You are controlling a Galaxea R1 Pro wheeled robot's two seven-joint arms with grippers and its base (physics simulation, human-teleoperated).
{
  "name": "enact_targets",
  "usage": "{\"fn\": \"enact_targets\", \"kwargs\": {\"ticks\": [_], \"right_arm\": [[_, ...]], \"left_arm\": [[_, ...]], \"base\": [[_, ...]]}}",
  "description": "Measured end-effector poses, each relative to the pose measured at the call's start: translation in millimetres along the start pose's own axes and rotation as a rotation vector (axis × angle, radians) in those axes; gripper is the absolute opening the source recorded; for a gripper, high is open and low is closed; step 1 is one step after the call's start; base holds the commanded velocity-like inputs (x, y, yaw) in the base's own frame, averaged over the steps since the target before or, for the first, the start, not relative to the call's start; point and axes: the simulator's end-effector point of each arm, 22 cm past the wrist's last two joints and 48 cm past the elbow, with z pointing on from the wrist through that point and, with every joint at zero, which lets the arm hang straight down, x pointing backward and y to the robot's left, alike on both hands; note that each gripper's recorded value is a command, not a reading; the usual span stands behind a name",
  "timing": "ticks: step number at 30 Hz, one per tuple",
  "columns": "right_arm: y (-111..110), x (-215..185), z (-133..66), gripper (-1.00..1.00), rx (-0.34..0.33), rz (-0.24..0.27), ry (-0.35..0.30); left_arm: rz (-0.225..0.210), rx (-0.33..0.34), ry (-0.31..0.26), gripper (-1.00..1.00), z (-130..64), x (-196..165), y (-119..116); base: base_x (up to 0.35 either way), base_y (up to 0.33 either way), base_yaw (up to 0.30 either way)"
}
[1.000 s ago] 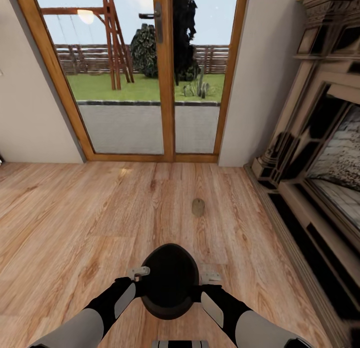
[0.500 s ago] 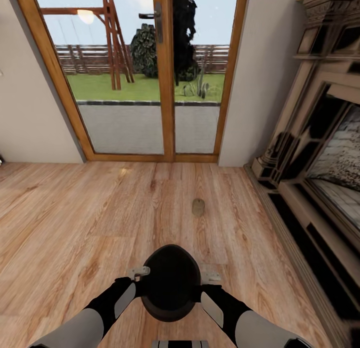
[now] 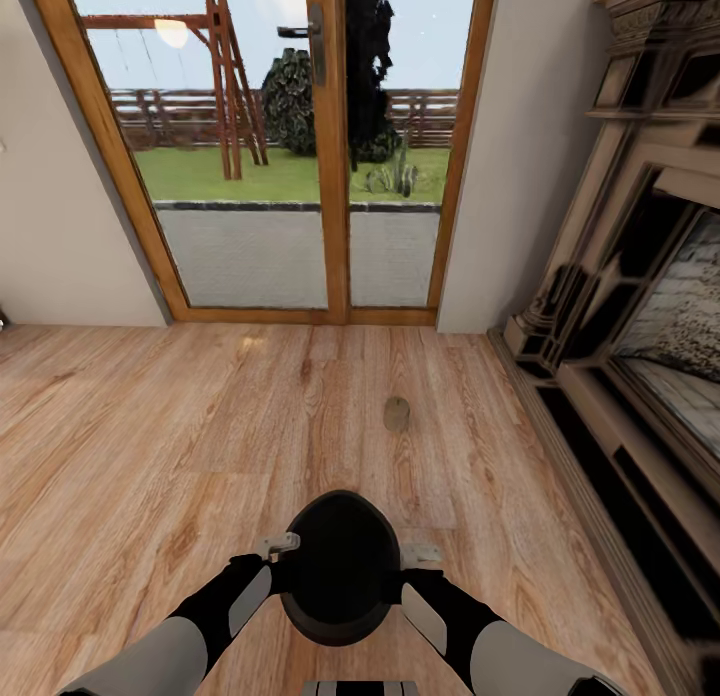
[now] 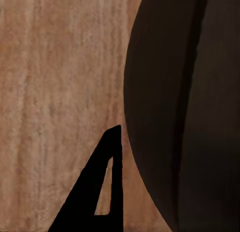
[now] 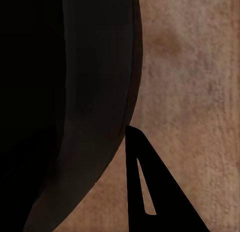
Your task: Place each of the two pumpkins and all three candles from the living room inside a cabinet in the living room (use any cabinet), then make sure every cabinet is closed, and position the cauldron so it is next to a table in the living room.
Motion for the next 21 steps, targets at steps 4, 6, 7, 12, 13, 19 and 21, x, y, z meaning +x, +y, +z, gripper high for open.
{"fn": "enact_targets", "kwargs": {"ticks": [4, 6, 7, 12, 13, 19, 21], "right_arm": [[0, 0, 0.0, -1.0, 0.001, -0.001, 0.0], [0, 0, 0.1, -1.0, 0.001, 0.0, 0.0], [0, 0, 0.0, -1.0, 0.0, -0.001, 0.0], [0, 0, -0.1, -1.0, 0.001, -0.003, -0.001], [0, 0, 0.0, -1.0, 0.001, -0.003, -0.001], [-1, 0, 0.0, -1.0, 0.002, -0.004, 0.0], [-1, 0, 0.0, -1.0, 0.002, -0.004, 0.0]], "left_arm": [[-0.009, 0.001, 0.002, -1.0, 0.1, 0, 1], [-0.013, 0.002, 0.002, -1.0, 0.0, 0, 1], [-0.014, 0.003, 0.0, -1.0, 0.0, -1, 1], [-0.027, 0.002, -0.042, -1.0, -0.2, -10, 1], [-0.027, 0.002, -0.045, -1.0, -0.2, -11, 1], [-0.026, 0.002, -0.052, -1.0, -0.4, -12, 1], [-0.025, 0.002, -0.052, -1.0, -0.4, -13, 1]], "base": [[0.0, 0.0, 0.0], [0.0, 0.0, 0.0], [0.0, 0.0, 0.0], [0.0, 0.0, 0.0], [0.0, 0.0, 0.0], [0.0, 0.0, 0.0], [0.0, 0.0, 0.0]]}}
